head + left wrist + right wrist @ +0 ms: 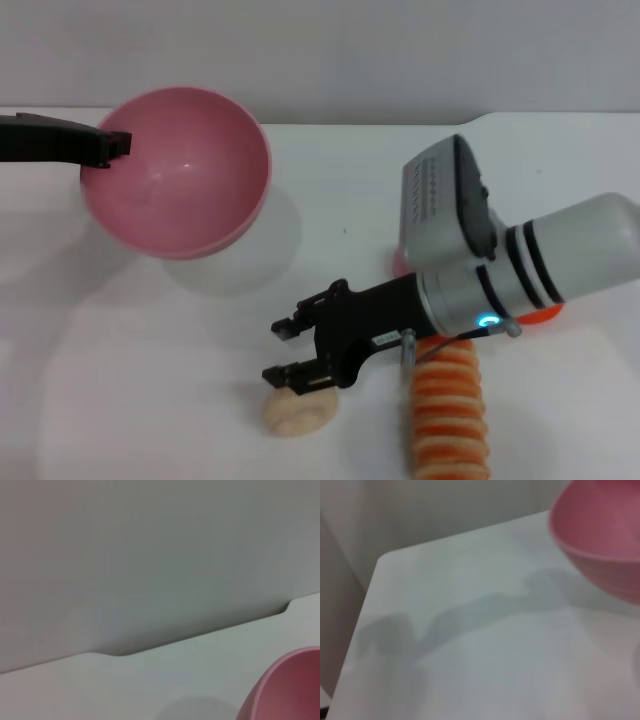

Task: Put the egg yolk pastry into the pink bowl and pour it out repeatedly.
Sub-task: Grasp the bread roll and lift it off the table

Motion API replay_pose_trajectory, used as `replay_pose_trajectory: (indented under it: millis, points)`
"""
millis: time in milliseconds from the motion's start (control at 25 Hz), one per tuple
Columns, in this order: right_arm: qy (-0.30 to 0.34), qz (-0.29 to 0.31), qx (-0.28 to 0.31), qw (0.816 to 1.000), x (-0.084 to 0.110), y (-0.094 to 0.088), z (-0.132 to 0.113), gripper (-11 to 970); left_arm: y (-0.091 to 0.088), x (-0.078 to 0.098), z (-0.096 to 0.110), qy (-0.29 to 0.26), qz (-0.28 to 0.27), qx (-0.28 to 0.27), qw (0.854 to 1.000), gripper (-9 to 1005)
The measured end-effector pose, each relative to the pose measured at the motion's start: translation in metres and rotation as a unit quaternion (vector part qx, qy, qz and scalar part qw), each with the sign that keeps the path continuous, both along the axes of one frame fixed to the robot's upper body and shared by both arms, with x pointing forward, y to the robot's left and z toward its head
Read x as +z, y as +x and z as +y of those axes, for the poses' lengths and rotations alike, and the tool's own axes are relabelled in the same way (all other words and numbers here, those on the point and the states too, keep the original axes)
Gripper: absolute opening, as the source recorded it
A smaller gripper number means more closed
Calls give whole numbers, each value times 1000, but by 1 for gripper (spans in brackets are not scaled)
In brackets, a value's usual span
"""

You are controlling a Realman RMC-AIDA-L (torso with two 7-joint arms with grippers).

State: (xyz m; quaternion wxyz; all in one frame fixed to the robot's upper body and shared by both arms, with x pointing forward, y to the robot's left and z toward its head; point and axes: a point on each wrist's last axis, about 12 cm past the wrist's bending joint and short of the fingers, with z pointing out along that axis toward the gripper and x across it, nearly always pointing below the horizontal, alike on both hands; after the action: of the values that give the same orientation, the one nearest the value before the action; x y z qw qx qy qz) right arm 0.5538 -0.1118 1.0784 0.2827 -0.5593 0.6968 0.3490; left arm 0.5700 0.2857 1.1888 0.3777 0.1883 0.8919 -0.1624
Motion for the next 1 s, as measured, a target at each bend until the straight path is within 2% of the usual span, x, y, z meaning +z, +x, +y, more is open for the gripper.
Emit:
replay_pose_trajectory:
  millis: [440,1000]
  points:
    - [-20,6,9,1000,-16,-15,2,573,-1,-1,-3,3,11,-10,1000,1]
    - [-43,34,-4,998,-26,-20,-12,552,1,-2,-5,4,12,-13,1000,0]
